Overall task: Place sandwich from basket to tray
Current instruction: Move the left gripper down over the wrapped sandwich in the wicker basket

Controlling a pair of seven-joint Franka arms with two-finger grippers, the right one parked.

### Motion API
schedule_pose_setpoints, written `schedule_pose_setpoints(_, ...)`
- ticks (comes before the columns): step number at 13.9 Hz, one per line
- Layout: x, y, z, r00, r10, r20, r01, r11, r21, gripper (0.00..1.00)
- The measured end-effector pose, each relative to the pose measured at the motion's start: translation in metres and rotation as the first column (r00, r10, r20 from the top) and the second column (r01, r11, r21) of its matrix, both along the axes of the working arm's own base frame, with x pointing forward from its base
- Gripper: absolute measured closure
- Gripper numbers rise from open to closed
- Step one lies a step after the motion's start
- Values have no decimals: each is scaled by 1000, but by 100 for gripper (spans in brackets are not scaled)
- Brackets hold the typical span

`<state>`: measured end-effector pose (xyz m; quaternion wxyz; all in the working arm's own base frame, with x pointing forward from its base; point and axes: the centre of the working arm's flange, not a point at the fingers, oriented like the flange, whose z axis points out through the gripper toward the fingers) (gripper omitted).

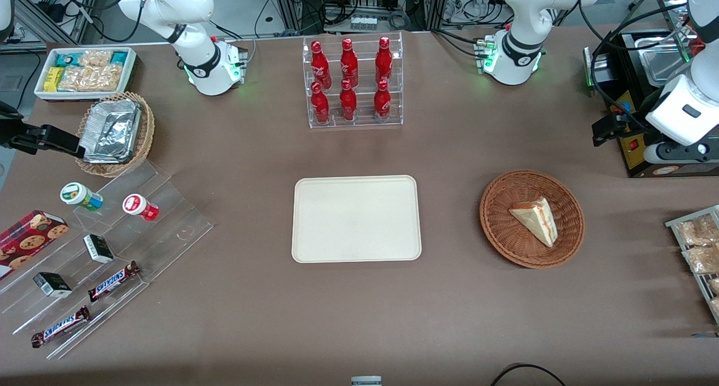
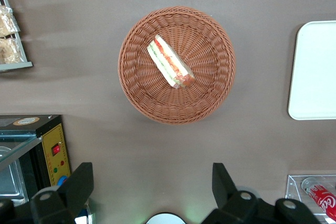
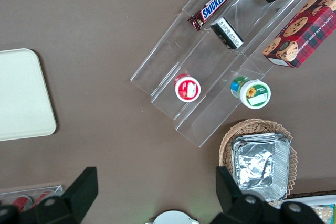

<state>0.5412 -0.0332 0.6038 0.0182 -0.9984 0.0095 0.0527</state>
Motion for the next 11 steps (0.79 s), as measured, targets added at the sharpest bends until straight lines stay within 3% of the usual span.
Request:
schedule_pose_setpoints(4, 1, -7, -5, 1000, -13, -15, 13, 1000, 2, 0)
schedule_pose_setpoints(7, 13, -8, -28, 999, 3, -32, -2, 1000, 25, 0)
schedule_pose_setpoints(11, 30, -9, -99, 987, 162, 7, -162, 986, 40, 0)
